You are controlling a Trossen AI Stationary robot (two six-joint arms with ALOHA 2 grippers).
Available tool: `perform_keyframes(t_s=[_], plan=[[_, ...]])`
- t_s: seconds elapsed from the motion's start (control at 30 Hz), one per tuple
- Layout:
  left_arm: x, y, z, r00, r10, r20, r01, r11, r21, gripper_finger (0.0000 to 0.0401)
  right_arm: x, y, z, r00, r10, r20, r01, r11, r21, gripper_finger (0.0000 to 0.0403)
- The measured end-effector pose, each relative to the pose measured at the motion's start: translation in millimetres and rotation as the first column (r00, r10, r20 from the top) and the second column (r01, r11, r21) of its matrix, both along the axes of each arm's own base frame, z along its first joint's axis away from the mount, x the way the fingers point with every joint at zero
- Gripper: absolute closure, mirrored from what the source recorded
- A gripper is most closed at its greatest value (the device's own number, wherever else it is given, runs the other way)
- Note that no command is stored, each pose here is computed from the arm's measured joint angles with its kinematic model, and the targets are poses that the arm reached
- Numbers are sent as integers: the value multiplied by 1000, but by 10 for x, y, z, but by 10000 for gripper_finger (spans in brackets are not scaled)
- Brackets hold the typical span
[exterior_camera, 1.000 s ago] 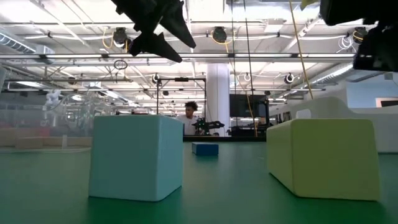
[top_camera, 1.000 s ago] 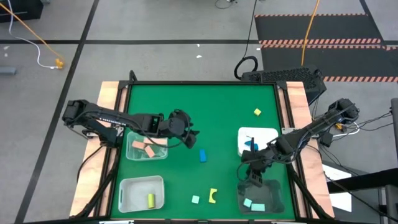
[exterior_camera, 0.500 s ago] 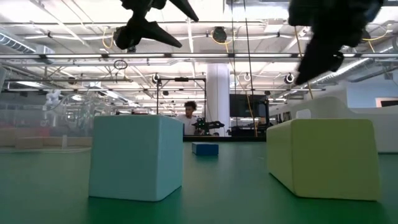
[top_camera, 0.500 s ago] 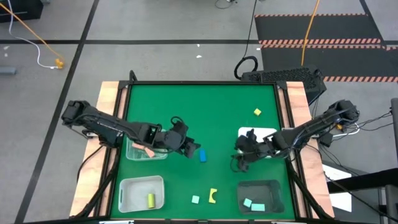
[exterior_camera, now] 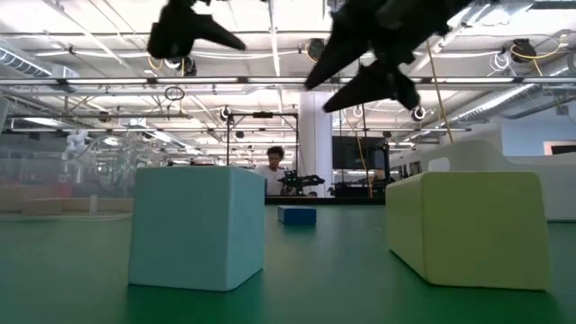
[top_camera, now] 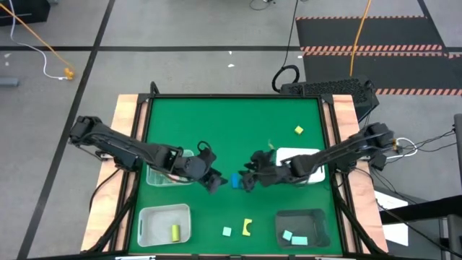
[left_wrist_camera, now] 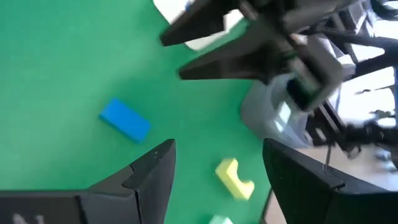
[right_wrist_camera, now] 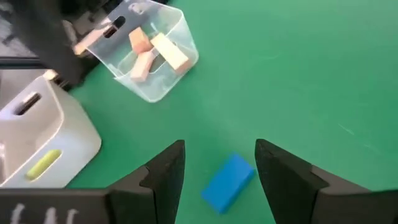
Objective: Sort & place blocks by color
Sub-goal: Put the blue block into the white bin
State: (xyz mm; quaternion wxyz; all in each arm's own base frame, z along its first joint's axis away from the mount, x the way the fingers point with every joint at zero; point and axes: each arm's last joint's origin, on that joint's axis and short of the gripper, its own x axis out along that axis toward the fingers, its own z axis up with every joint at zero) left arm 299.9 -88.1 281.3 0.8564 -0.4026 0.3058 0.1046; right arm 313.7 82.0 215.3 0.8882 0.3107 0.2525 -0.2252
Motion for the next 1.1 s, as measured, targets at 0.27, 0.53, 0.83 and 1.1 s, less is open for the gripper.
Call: perform_keyframes(t_s=[0.27,0.53,0.83,1.1], plan=[[-324,-62,195,997,-74,-34,75,997,33,160,381,-12,-184,972,-152,-177,163,985,51,218],[-678,-81,461,986,-162,26,159,981,108,160,493,22,-318,949,-257,-185,286,946,154,218],[-1007,-68,630,976,-211,52,201,967,158,160,475,33,-328,938,-273,-213,320,919,231,218],[-1079,-60,653,976,-213,51,200,962,187,160,525,96,-472,930,-289,-227,347,892,288,218]])
